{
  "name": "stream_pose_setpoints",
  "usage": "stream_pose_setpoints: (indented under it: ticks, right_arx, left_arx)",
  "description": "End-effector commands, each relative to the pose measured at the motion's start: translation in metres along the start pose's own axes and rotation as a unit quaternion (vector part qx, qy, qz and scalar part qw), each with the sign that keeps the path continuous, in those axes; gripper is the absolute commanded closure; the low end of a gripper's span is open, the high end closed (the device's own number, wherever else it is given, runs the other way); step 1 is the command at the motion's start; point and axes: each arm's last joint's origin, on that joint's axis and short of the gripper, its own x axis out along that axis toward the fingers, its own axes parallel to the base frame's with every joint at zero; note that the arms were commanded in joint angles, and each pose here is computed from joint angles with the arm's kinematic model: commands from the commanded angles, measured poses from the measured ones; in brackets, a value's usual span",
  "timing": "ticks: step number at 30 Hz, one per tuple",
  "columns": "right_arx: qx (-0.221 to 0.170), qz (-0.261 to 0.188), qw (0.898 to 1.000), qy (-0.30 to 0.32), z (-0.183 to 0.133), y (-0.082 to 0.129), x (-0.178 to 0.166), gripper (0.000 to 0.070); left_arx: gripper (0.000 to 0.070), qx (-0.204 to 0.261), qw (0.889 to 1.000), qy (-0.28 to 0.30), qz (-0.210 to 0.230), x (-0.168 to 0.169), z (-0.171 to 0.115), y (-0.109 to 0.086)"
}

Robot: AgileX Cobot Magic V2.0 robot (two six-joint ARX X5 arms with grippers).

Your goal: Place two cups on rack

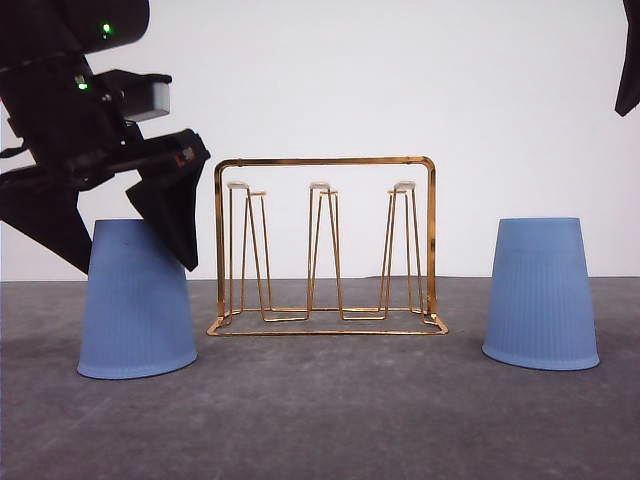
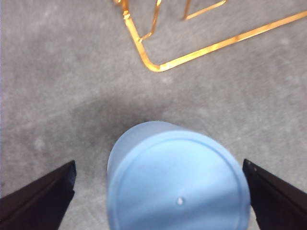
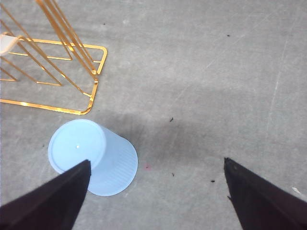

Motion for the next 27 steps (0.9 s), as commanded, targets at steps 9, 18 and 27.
stream_pose_setpoints:
  ticks: [9, 18, 27]
  right_arx:
    - [-0.007, 0.002, 1.000, -0.002, 0.003, 0.000, 0.000, 0.0136]
    - [-0.007, 0.002, 1.000, -0.001, 0.003, 0.000, 0.000, 0.0136]
    - [-0.007, 0.002, 1.000, 0.001, 0.003, 0.000, 0.000, 0.0136]
  left_arx:
    - [0.0314, -0.003, 0.999, -0.028, -0.017, -0.005, 0.014, -0.003]
    - [0.0311, 0.008, 0.995, -0.093, -0.028, -0.075, 0.072, -0.012]
    - [0.0307, 0.036, 0.983, -0.177, -0.034, -0.121, 0.104, -0.020]
